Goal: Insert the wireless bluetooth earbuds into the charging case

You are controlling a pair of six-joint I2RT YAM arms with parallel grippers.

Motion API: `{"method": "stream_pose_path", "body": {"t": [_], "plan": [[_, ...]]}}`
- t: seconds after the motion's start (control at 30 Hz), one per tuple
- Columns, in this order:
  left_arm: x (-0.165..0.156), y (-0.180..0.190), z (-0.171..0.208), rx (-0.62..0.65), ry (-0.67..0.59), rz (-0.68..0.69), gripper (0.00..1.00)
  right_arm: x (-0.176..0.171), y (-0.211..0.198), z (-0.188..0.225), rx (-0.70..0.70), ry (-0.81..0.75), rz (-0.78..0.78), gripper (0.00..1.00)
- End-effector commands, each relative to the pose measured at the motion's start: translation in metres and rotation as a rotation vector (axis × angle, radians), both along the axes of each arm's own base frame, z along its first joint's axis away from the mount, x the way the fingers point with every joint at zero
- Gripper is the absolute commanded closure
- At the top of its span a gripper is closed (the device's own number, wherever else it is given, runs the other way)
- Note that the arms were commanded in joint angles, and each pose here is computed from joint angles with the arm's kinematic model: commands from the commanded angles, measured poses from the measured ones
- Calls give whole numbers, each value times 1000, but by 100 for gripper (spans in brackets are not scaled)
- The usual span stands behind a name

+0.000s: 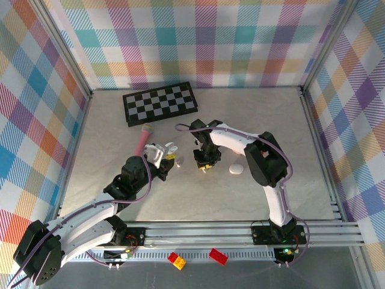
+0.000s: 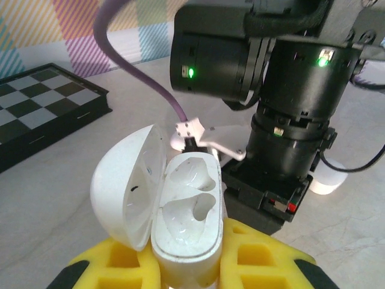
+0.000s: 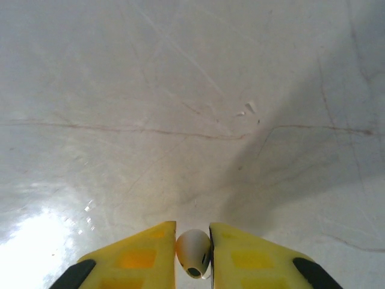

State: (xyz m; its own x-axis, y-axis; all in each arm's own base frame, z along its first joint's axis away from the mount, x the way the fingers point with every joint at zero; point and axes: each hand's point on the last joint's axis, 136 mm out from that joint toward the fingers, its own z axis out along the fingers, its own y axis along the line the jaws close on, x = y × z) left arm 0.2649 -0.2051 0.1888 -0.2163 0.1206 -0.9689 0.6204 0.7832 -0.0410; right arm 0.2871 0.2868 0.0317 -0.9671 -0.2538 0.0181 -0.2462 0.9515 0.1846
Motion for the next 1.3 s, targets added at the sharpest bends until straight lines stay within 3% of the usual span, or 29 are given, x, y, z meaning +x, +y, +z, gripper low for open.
{"method": "stream_pose_path", "body": {"t": [0.0,0.47,0.63,0.9,1.27], "plan": [[-1,-11,23,-40,-52,-66,100,16,13,53,159,-143,-4,81],[-5,-47,37,-86,-69,-251,100,21,-3,201,624,-609,-5,84],[-1,-61,41,-77,-78,-300,100,10,2,236,761,-684,34,83],[12,-83,49,-57,-138,-344,100,0,12,258,886,-692,68,83],[17,-97,64,-85,-178,-381,100,2,14,248,880,-671,72,83]]}}
